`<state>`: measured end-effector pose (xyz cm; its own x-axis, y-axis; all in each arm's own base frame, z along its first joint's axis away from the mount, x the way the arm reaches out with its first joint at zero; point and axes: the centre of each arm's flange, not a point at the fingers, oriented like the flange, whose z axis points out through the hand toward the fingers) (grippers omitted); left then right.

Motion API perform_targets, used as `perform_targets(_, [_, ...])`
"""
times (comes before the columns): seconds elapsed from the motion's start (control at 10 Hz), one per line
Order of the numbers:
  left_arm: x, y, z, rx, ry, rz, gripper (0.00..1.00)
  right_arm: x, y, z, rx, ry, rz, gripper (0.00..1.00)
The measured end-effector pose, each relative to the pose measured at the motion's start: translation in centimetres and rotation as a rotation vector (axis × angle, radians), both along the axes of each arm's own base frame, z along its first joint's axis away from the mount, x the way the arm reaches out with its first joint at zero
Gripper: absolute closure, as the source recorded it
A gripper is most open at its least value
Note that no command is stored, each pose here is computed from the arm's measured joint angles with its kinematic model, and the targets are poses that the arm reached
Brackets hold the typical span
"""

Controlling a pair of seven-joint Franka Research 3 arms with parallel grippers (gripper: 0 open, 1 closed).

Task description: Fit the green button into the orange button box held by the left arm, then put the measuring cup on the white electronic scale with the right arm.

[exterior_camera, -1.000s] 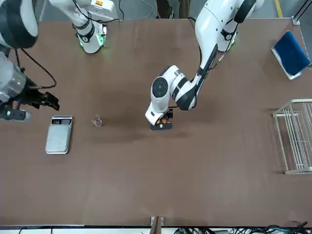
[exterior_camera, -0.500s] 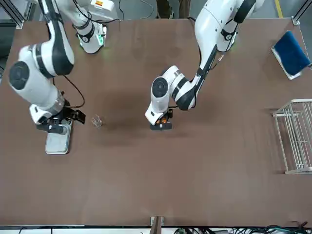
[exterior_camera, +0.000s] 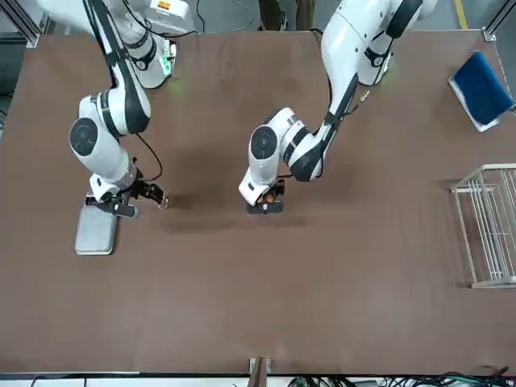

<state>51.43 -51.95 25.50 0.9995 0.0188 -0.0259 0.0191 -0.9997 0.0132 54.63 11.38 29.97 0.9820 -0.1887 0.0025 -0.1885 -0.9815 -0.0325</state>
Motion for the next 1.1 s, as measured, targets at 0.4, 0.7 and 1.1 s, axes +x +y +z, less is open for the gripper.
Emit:
perform_targets(0.4, [-0.1,-0.1,0.0,-0.002,-0.001,-0.001,0.13,-0.5,1.5,-4.9,0.008,0.02,-0.033,0.13])
perform_targets(0.7, [-0.3,-0.2,-0.2,0.001,0.002,-0.004,0.13,-0.8,2.3,-5.4,0.008,0.03,-0.038,0.31])
perform_targets(1.1, [-0.4,-0.2,-0.2,0.002,0.002,-0.005,0.13,-1.6,2.2,-6.3,0.002,0.053,-0.04,0.42])
